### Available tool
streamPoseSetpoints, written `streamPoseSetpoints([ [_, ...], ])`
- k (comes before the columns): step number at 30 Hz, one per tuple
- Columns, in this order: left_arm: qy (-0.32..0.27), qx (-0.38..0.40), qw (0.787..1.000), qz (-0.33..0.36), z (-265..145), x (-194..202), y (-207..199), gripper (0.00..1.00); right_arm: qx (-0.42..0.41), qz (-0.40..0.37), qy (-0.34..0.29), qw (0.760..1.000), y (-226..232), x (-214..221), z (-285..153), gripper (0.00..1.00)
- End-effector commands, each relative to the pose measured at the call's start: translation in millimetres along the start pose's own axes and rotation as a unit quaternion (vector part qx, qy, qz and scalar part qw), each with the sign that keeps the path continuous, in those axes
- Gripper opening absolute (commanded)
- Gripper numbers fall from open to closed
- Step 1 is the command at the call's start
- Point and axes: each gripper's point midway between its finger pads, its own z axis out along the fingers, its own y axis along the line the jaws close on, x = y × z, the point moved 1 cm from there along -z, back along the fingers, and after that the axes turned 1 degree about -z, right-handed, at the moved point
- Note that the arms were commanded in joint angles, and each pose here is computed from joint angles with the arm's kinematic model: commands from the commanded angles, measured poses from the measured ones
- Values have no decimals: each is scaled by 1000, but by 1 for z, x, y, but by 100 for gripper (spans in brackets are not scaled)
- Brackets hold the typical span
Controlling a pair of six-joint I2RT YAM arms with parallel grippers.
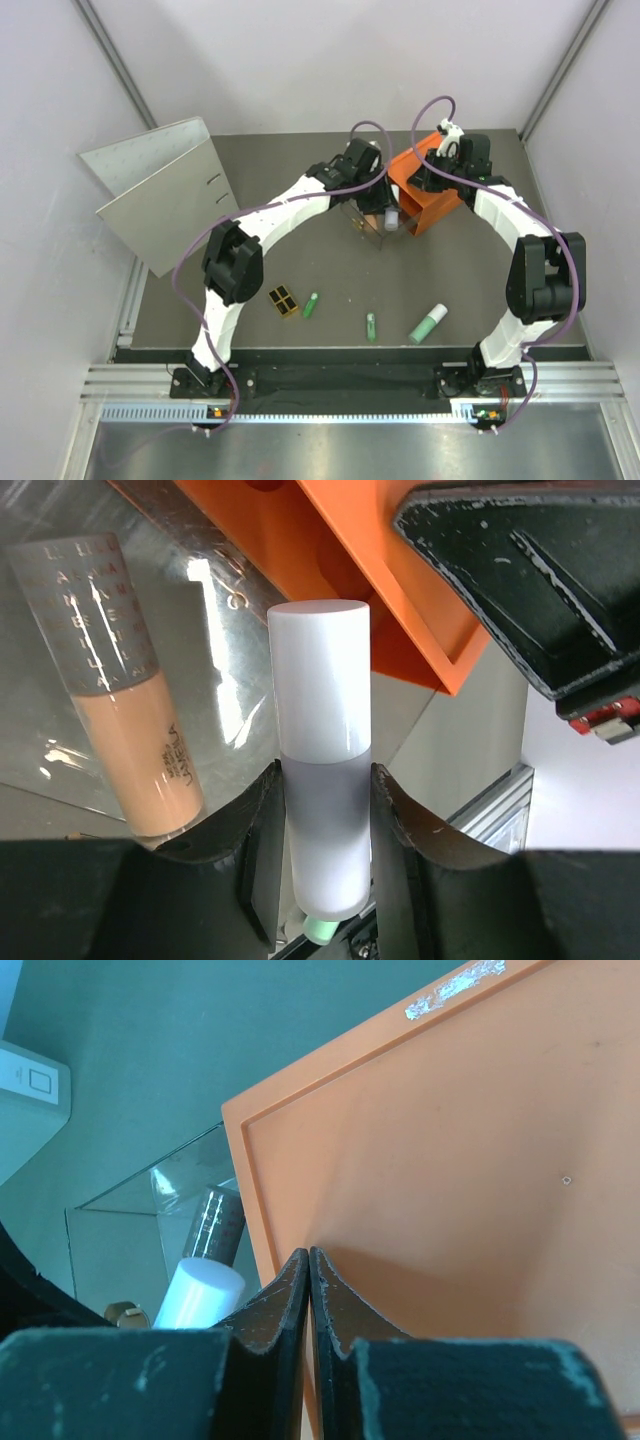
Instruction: Organize the makeup
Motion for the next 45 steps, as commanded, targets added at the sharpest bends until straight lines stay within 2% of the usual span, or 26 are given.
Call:
streamPoseSetpoints([
  [1,-30,8,1000,4,0,-19,-9,0,71,64,169,981,-38,109,-3,5],
  [9,-26,-27,999,-3,9,-26,11,4,70,67,171,981,-38,112,-2,5],
  [13,-20,-27,999,-3,14,-26,12,17,69,67,171,981,-38,112,-2,5],
  [17,-17,-36,999,0,14,-29,13,37,69,68,171,980,-38,112,-2,5],
  [21,-37,-38,999,9,3,-41,10,51,70,68,173,980,-38,113,-2,5],
  [26,-46,-28,998,18,-8,-50,5,55,69,68,174,980,-38,113,-2,5],
  [29,-56,-12,998,26,-19,-57,-4,49,69,69,174,980,-39,113,-1,5],
  [33,-74,19,996,46,-44,-67,-26,48,69,69,172,980,-38,111,-1,5],
  [37,-84,52,989,107,-73,-61,-52,50,69,71,172,980,-39,112,0,5],
  [40,-80,66,982,160,-86,-44,-67,51,69,74,173,980,-38,112,0,5],
  [45,-55,47,962,263,-83,17,-82,55,63,78,172,980,-36,110,2,5],
])
